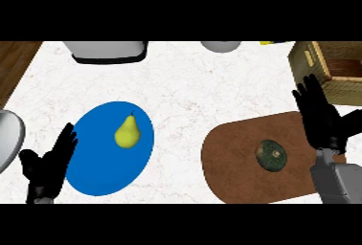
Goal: Pick the squash from the cutting board and place it in the basket
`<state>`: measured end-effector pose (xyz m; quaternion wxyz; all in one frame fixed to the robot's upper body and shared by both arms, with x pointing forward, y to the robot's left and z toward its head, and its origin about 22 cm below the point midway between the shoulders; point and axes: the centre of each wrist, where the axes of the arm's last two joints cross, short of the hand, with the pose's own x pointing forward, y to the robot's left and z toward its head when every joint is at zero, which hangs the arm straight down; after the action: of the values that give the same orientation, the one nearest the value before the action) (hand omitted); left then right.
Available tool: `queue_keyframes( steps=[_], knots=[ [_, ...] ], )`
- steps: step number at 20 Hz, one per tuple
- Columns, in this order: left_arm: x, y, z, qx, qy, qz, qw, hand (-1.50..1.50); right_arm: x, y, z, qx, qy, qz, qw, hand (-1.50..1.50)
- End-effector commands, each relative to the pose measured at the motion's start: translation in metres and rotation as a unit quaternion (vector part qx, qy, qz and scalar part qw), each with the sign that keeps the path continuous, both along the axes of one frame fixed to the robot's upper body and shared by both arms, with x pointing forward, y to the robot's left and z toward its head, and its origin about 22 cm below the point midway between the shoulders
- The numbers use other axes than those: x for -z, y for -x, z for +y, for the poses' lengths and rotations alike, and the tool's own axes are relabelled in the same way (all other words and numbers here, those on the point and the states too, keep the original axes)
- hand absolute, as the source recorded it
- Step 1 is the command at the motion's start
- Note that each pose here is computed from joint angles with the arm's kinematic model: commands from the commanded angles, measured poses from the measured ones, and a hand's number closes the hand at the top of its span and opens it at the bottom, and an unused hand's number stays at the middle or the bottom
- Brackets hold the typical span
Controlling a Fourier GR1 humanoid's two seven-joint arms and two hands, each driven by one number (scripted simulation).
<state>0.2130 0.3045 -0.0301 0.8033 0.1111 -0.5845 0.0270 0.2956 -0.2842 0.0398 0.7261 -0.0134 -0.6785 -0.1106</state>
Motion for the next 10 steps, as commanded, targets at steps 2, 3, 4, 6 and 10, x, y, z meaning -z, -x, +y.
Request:
queue_keyframes(
  steps=[2, 3, 4, 6, 10],
  knots=[
    [-0.023, -0.011, -0.006, 0.007, -0.005, -0.075, 0.9972, 0.00, -0.017, 0.026, -0.021, -0.019, 0.050, -0.059, 0.997, 1.50],
    [-0.035, -0.011, -0.017, 0.004, -0.002, -0.115, 0.9933, 0.00, -0.024, 0.029, -0.017, -0.019, 0.065, -0.094, 0.993, 1.50],
    [-0.040, -0.023, -0.017, 0.011, -0.006, -0.135, 0.9907, 0.00, -0.031, 0.041, -0.024, -0.054, 0.094, -0.113, 0.988, 1.50],
    [-0.061, -0.027, -0.031, 0.018, 0.007, -0.215, 0.9763, 0.00, -0.055, 0.044, -0.024, -0.053, 0.137, -0.182, 0.972, 1.50],
    [-0.062, -0.032, -0.053, 0.048, 0.036, -0.196, 0.9788, 0.00, -0.034, 0.068, 0.061, -0.179, 0.243, -0.221, 0.927, -1.50]
  ],
)
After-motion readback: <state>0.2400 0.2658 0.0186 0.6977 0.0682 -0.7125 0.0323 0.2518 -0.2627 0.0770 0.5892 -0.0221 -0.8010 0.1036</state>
